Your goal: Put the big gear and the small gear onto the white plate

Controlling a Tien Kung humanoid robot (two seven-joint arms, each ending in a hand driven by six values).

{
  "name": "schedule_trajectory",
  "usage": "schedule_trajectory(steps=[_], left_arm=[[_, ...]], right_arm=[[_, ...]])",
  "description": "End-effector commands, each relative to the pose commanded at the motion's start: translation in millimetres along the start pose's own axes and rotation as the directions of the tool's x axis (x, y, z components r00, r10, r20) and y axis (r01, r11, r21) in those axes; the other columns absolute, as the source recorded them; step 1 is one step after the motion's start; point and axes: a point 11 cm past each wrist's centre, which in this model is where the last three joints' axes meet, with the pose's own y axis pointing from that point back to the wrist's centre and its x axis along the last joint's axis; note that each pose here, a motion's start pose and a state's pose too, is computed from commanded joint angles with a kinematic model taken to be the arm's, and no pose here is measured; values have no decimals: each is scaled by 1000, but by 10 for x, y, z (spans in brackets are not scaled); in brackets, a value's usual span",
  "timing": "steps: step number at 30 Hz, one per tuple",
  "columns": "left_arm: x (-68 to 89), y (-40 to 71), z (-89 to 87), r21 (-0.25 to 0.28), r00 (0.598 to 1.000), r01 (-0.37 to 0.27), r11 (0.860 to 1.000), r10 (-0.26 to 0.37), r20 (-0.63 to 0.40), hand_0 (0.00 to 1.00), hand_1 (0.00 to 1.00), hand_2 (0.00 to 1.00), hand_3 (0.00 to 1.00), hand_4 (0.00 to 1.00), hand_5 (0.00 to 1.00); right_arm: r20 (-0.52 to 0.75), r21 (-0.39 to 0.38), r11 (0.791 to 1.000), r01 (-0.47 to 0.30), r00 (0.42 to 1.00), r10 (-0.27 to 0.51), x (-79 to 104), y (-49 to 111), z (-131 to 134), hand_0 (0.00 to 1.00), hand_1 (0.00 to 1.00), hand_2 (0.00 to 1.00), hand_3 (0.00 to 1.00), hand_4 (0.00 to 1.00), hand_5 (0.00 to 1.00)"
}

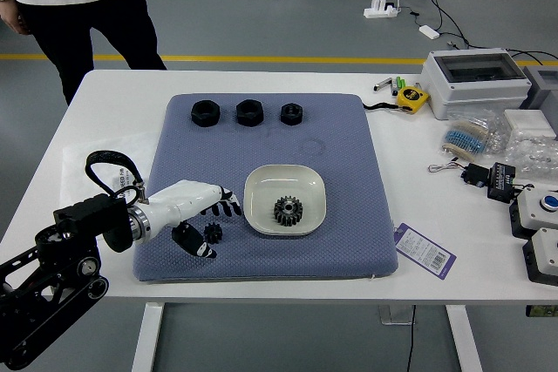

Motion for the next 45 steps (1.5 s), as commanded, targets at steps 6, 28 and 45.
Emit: schedule_trajectory(steps=[6, 28, 45], left_arm=[[-24, -33, -5, 5, 1000, 9, 1000, -9, -3, 449, 570, 618, 657, 932, 47], [-94, -58, -56, 25, 999, 43, 999, -43, 1, 342, 435, 498, 544, 711, 2], [-160, -46, -139, 57, 996, 85, 995, -86, 6, 315, 411, 475, 530, 687, 17]], right_arm=[[5, 1, 1000, 1, 1000, -1, -4, 0, -3, 650, 654, 730, 578, 839, 678], [8, 7, 1000, 6, 1000, -6, -22, 4, -45, 651, 655, 731, 578, 839, 677], [9, 8, 1000, 6, 1000, -6, -23, 4, -53, 650, 655, 731, 578, 839, 678]])
